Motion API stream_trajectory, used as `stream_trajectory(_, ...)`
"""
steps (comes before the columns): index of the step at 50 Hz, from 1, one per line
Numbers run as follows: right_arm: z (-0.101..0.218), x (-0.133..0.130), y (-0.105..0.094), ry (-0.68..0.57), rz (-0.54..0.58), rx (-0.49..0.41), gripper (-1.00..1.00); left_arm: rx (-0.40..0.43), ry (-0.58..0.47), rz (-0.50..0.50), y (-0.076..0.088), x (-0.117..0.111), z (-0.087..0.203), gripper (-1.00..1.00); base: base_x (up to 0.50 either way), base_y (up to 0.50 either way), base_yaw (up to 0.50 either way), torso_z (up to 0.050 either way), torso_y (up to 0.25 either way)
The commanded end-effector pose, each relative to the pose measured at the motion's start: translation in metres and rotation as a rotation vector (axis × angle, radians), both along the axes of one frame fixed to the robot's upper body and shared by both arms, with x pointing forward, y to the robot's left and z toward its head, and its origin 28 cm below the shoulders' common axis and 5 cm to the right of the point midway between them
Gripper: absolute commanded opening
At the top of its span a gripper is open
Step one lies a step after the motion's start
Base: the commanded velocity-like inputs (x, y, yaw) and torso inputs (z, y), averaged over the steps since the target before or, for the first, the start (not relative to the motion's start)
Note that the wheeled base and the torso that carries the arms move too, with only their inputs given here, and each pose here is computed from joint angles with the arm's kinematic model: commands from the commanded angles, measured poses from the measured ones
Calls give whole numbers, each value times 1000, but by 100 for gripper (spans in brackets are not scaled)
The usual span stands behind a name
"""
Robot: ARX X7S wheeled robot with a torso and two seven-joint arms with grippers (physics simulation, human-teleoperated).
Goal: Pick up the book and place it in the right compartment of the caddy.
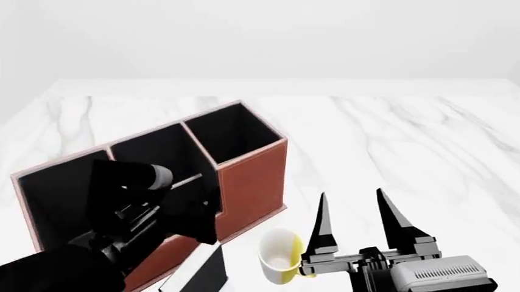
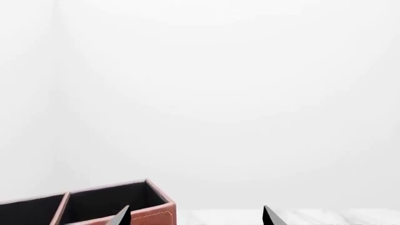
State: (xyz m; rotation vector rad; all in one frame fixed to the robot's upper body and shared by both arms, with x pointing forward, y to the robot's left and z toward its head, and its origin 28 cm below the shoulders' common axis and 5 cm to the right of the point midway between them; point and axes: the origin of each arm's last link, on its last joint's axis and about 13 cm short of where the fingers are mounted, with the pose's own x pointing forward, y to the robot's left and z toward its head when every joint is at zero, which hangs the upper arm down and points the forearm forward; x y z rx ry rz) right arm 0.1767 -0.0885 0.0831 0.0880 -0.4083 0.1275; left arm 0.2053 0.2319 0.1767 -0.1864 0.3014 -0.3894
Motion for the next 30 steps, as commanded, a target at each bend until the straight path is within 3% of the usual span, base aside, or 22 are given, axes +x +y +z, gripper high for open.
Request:
stream_trajectory(1,0,1,-1,-1,2,-10,100,0,89,35,-5,13,6,100,0,0,0,0,0)
stream_trajectory(3,0,1,-1,0,2,-10,100,56,133,32,-7,13,6,100,0,0,0,0,0)
stream_trajectory(4,-1,1,-1,1,3,-11,100,28,124,23,-9,13,7,100,0,0,0,0,0)
stream_trajectory(30,-3,1,0,12,8,-20,100,11,310,-39,-16,14,13,100,0,0,0,0,0)
